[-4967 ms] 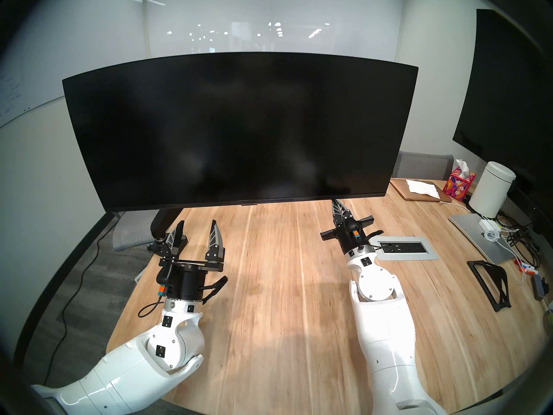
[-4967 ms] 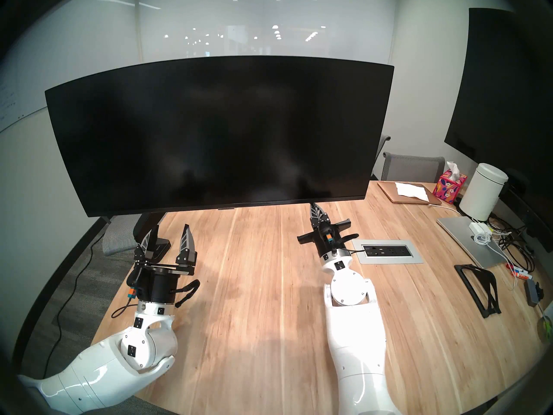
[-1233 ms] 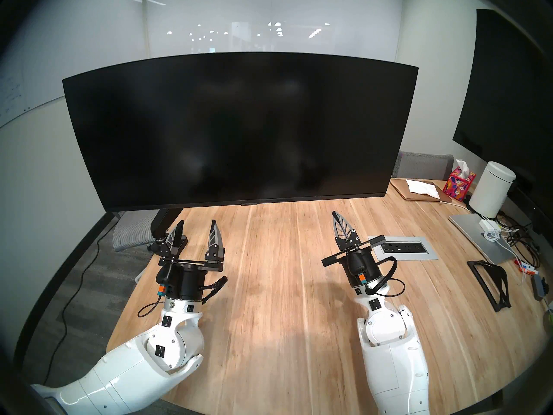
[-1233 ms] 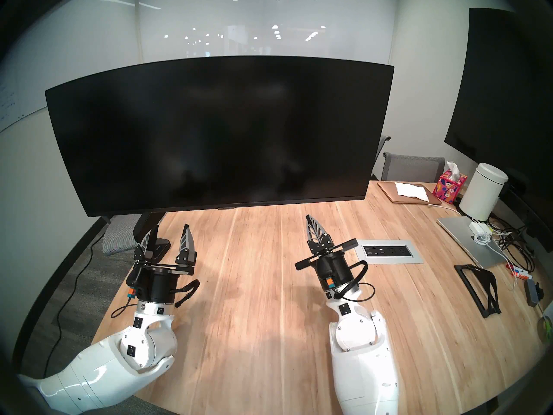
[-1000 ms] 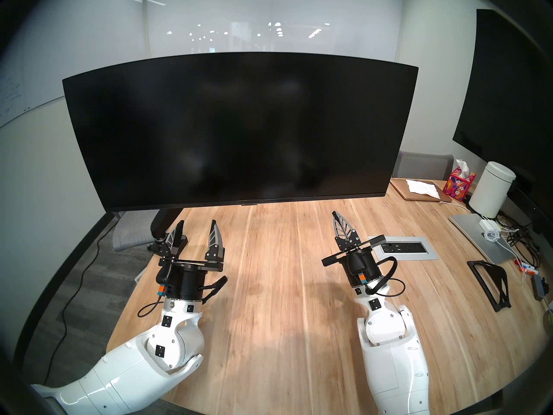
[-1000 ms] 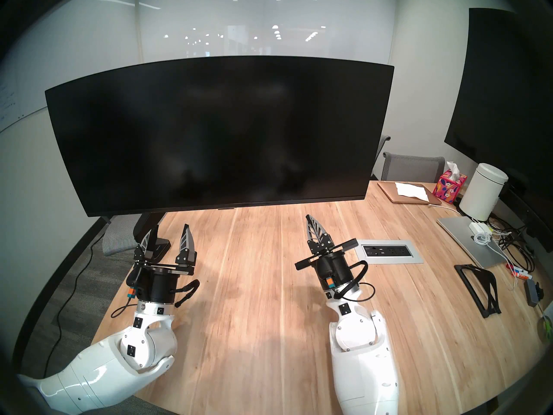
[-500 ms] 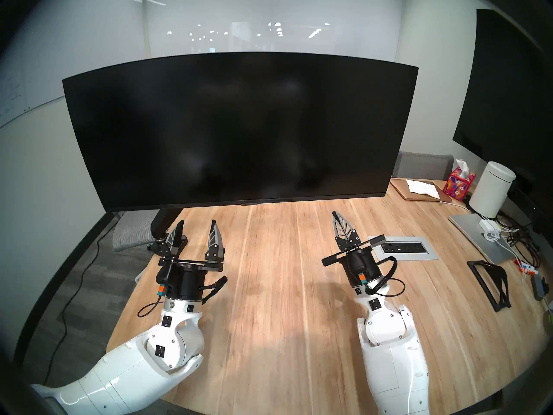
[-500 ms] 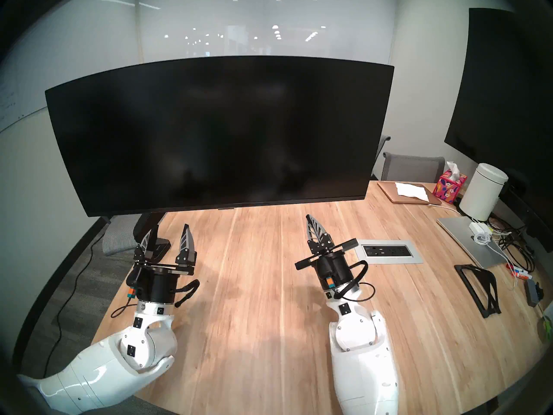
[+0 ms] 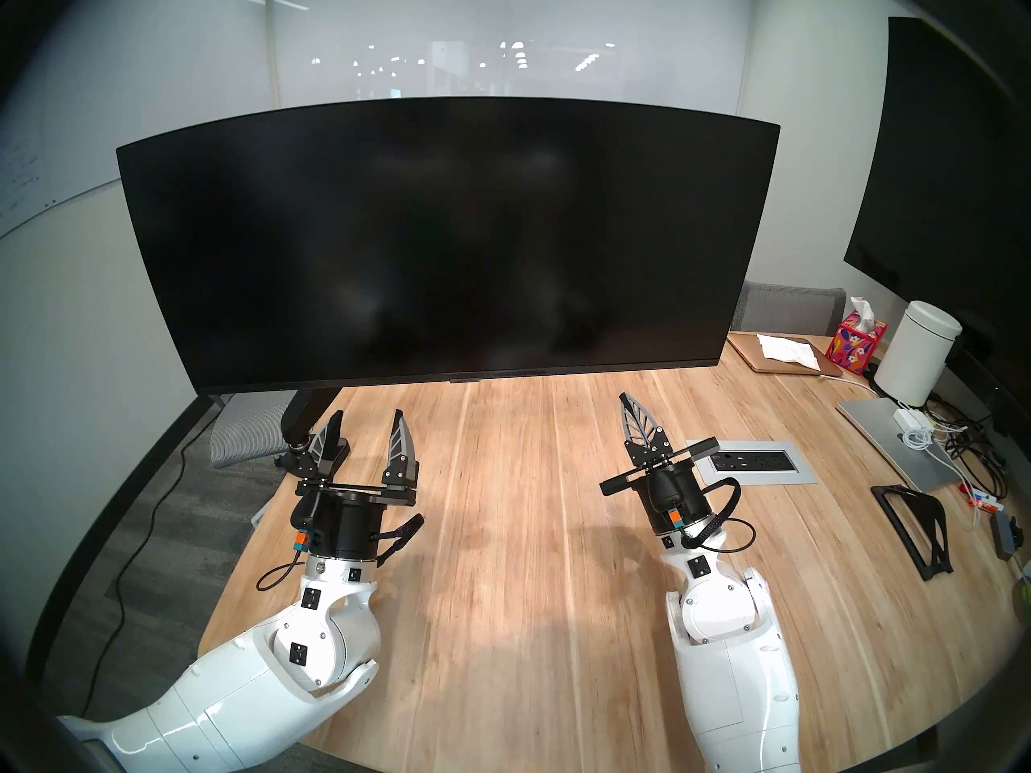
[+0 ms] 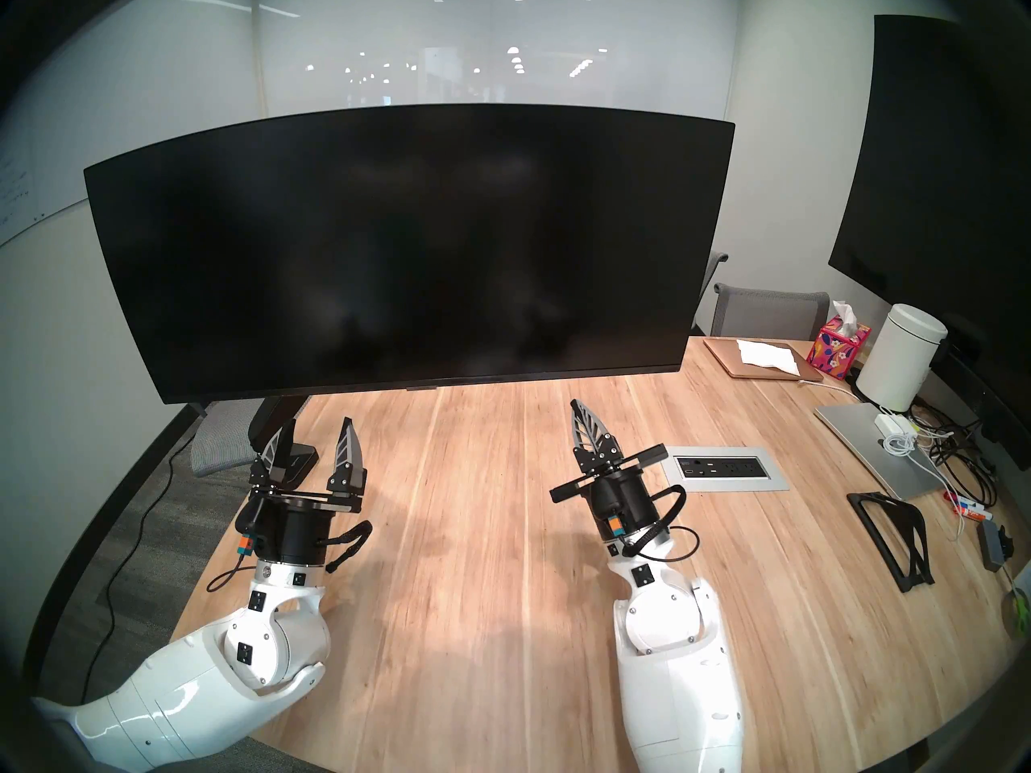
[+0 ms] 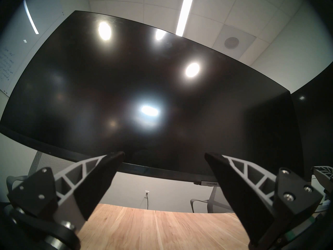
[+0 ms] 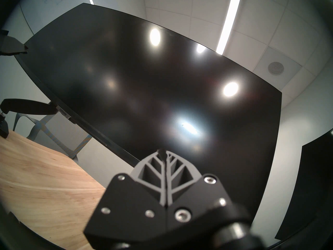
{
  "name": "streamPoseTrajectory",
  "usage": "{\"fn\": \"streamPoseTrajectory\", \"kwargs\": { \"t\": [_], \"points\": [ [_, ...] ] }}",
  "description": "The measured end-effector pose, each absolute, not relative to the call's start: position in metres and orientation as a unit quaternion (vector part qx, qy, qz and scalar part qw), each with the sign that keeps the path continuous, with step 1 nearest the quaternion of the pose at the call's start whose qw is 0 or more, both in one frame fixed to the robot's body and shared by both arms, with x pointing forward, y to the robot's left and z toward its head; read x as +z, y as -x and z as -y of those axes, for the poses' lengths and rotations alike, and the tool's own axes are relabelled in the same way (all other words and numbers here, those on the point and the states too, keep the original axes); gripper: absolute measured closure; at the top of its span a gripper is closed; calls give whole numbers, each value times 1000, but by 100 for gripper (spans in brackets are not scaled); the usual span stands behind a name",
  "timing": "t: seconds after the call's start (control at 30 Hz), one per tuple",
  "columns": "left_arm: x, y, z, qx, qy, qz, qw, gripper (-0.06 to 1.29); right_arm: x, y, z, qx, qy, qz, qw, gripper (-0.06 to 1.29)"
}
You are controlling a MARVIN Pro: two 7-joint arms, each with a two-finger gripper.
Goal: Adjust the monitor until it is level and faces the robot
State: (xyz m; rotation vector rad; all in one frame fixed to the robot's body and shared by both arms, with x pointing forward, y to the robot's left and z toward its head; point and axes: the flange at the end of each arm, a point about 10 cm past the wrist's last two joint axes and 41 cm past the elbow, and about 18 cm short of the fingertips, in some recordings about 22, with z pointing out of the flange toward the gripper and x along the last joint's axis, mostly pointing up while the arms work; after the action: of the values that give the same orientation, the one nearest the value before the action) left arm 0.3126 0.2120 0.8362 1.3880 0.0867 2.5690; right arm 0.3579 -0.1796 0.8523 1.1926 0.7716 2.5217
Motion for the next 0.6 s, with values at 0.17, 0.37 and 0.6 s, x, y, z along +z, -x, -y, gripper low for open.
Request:
{"fn": "streamPoseTrajectory", "kwargs": {
  "t": [0.17, 0.37, 0.6],
  "points": [
    [835, -312, -213, 870, -478, -28, 116, 0, 852, -358, 180, 865, -409, -264, 123, 125],
    [835, -312, -214, 868, -481, -29, 118, 0, 852, -358, 180, 865, -409, -264, 123, 125],
    [838, -313, -214, 861, -496, -32, 110, 0, 852, -358, 180, 865, -409, -264, 123, 125]
  ]
}}
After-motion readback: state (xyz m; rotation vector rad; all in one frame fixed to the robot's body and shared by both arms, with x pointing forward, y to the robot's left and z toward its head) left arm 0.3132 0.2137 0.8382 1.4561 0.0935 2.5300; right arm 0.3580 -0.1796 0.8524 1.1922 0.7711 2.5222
